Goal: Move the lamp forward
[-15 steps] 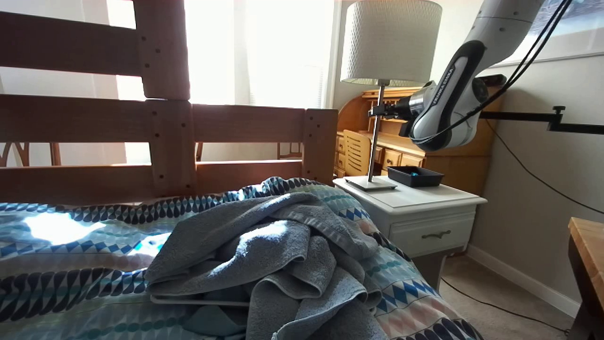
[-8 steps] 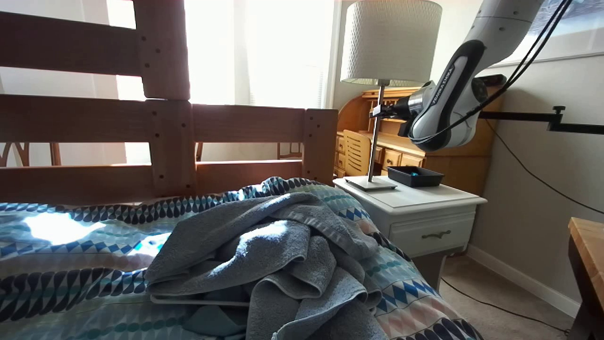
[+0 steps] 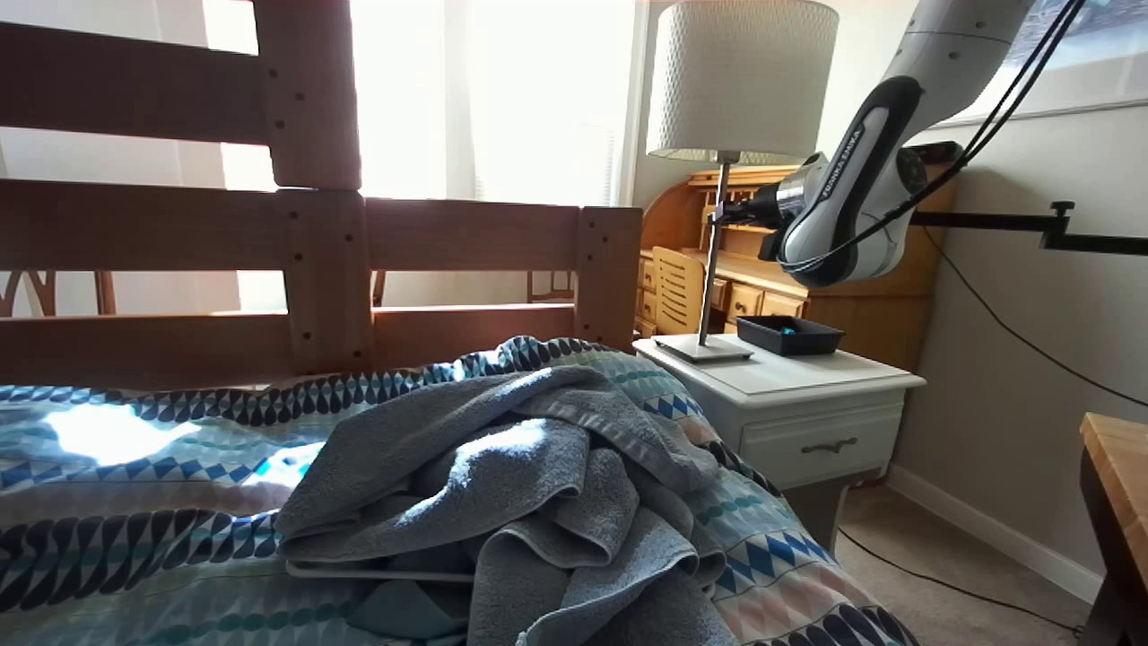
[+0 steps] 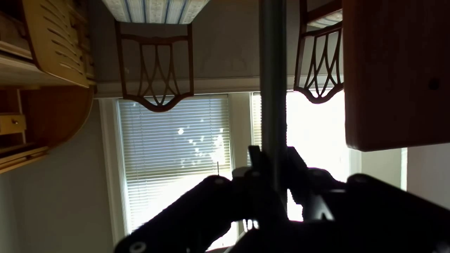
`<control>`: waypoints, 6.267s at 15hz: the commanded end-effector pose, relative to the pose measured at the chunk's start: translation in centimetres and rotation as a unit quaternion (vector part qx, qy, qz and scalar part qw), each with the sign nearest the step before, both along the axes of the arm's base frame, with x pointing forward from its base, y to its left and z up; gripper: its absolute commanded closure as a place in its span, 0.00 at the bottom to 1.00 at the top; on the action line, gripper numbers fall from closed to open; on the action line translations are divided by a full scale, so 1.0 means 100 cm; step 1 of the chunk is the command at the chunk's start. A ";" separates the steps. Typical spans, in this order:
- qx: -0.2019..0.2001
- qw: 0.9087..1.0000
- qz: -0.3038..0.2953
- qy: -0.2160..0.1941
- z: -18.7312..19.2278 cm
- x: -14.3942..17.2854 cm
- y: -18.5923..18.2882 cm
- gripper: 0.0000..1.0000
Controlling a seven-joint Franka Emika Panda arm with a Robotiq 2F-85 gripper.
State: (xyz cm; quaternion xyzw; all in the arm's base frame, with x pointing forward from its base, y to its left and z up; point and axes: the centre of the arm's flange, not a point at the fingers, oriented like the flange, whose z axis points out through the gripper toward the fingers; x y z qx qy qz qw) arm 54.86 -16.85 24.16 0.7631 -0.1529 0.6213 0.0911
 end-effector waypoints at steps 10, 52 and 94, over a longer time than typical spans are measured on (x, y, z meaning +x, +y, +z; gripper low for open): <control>-0.006 1.000 -0.015 -0.005 0.010 -0.033 0.013 0.95; 0.015 0.997 0.039 0.061 0.041 -0.103 0.044 0.95; -0.079 0.948 -0.005 0.307 0.055 -0.156 0.050 0.00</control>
